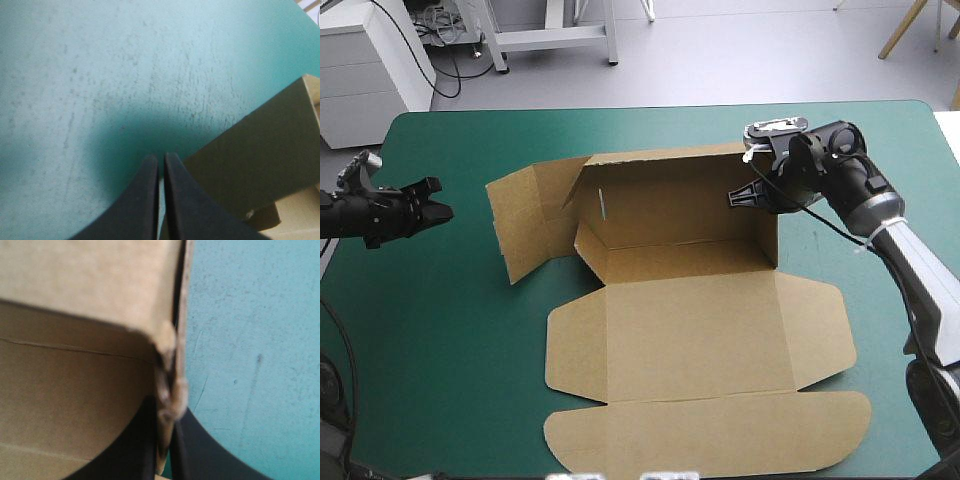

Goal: Fold the box

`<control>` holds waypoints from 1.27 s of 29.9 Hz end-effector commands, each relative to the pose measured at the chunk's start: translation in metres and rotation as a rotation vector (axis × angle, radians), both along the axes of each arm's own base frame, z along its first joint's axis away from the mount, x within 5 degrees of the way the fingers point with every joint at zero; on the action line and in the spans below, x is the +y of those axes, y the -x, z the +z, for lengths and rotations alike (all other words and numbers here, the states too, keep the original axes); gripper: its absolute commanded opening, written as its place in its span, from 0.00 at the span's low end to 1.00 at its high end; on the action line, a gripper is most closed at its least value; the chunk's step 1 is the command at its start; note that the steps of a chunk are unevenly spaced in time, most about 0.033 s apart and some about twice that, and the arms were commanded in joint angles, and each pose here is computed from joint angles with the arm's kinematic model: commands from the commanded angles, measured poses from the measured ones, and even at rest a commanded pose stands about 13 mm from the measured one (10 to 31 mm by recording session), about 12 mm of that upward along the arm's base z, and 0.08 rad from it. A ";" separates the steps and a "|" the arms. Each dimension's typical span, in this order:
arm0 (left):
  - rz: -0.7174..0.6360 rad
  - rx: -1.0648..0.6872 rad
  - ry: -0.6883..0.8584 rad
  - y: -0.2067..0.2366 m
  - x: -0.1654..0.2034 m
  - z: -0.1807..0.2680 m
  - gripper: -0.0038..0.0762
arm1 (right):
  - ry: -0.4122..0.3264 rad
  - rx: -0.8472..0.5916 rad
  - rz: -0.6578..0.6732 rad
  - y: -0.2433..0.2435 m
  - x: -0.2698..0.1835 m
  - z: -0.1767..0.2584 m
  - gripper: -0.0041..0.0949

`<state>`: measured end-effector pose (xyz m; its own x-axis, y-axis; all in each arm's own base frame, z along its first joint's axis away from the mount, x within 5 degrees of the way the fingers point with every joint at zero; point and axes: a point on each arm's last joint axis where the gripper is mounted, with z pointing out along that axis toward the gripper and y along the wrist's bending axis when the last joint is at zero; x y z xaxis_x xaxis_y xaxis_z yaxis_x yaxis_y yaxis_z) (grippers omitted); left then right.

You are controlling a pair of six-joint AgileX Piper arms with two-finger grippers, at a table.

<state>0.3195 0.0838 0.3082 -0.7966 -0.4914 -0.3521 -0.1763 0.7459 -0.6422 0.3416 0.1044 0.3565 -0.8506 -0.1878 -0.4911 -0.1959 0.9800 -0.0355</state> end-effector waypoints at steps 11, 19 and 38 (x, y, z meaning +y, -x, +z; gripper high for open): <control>0.052 -0.100 -0.001 0.006 0.005 0.017 0.07 | -0.166 0.044 0.024 0.016 -0.010 0.026 0.04; 0.063 -0.107 -0.014 0.005 0.006 0.017 0.07 | -0.146 0.118 0.032 0.029 -0.013 0.005 0.04; 0.055 -0.124 0.016 0.004 0.004 0.019 0.07 | -0.038 0.055 0.013 -0.061 -0.001 -0.022 0.04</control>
<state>0.3186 0.0927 0.3016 -0.7657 -0.5178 -0.3815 -0.1863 0.7464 -0.6389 0.3988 0.1087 0.3108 -0.9116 -0.1719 -0.3734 -0.2044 0.9777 0.0489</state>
